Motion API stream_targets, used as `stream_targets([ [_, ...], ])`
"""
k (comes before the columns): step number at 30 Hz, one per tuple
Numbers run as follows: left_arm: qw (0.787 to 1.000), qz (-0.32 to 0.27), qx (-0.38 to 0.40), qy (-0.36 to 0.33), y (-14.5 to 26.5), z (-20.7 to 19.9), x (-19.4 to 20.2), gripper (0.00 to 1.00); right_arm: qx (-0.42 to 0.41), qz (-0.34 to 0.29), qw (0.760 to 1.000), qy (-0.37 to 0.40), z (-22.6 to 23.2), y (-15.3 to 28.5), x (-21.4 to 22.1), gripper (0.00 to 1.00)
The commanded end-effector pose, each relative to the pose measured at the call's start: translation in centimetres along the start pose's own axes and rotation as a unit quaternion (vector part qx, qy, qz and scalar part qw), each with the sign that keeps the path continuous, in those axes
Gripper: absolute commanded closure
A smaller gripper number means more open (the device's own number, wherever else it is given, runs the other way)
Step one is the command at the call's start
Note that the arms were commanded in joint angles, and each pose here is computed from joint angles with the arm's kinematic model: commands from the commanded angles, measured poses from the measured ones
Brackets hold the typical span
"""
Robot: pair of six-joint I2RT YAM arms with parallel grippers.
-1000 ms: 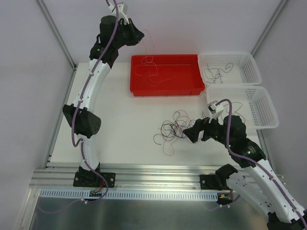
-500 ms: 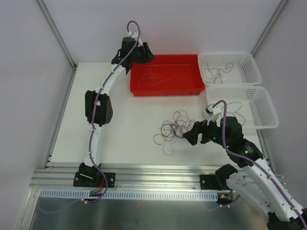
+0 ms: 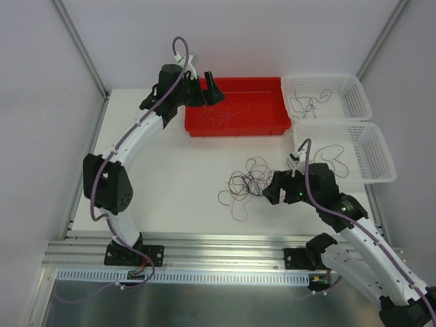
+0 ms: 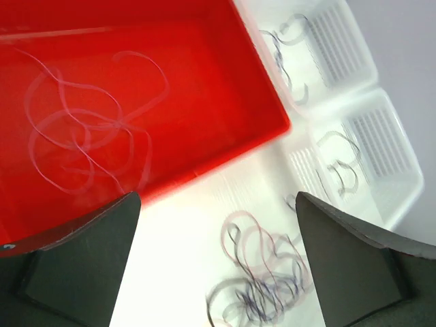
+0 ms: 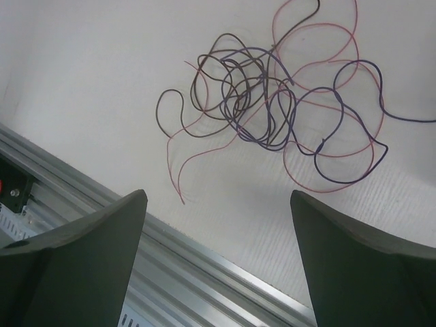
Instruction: Untangle the cables
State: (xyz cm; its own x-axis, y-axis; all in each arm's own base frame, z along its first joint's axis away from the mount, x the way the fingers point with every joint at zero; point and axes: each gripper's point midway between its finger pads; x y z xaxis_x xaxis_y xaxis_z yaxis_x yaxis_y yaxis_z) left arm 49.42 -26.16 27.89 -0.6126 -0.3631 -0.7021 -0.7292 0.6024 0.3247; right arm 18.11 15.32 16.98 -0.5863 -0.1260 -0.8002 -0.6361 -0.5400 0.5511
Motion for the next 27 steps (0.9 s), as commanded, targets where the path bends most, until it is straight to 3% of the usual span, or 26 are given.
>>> stream_targets([
  [1,0.999,0.008,0.034,-0.004,4.3,-3.8,2.3,0.01,0.034,0.021,0.999,-0.021,-1.0,-0.4,0.6,0.09],
  [2,0.999,0.039,0.021,0.0,4.5,-3.1,5.6,0.01,0.039,0.021,0.999,-0.028,-1.2,-0.5,0.7,0.09],
  [3,0.999,0.035,0.014,-0.002,5.8,-3.3,6.0,0.01,0.041,0.021,0.998,-0.031,-1.3,-0.7,0.8,0.1],
  [5,0.997,0.078,-0.008,0.008,6.7,-2.5,10.3,0.01,0.054,0.019,0.997,-0.046,-1.7,-1.1,1.2,0.11],
  [13,0.985,0.161,-0.058,0.032,9.3,-1.8,20.7,0.03,0.144,0.011,0.987,-0.066,-5.1,-2.5,2.0,0.14],
  [20,0.977,0.198,-0.081,-0.011,6.9,-2.2,25.1,0.08,0.156,0.031,0.984,-0.079,-5.6,-4.5,2.7,0.18],
  [27,0.962,0.235,-0.101,-0.094,3.7,-0.6,28.4,0.24,0.143,0.031,0.986,-0.075,-5.4,-5.3,2.9,0.21],
])
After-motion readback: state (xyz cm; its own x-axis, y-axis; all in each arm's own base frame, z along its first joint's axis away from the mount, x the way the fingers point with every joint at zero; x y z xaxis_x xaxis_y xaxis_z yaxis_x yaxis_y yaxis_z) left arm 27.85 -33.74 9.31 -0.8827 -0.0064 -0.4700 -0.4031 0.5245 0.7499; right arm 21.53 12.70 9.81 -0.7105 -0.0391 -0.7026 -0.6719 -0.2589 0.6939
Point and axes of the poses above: each gripper's point midway between its finger pads, its own y axis back along the fingers, its own z axis along the line the jaws close on, x = y × z, and after that the axes turned 9 degrees about y, right-handed
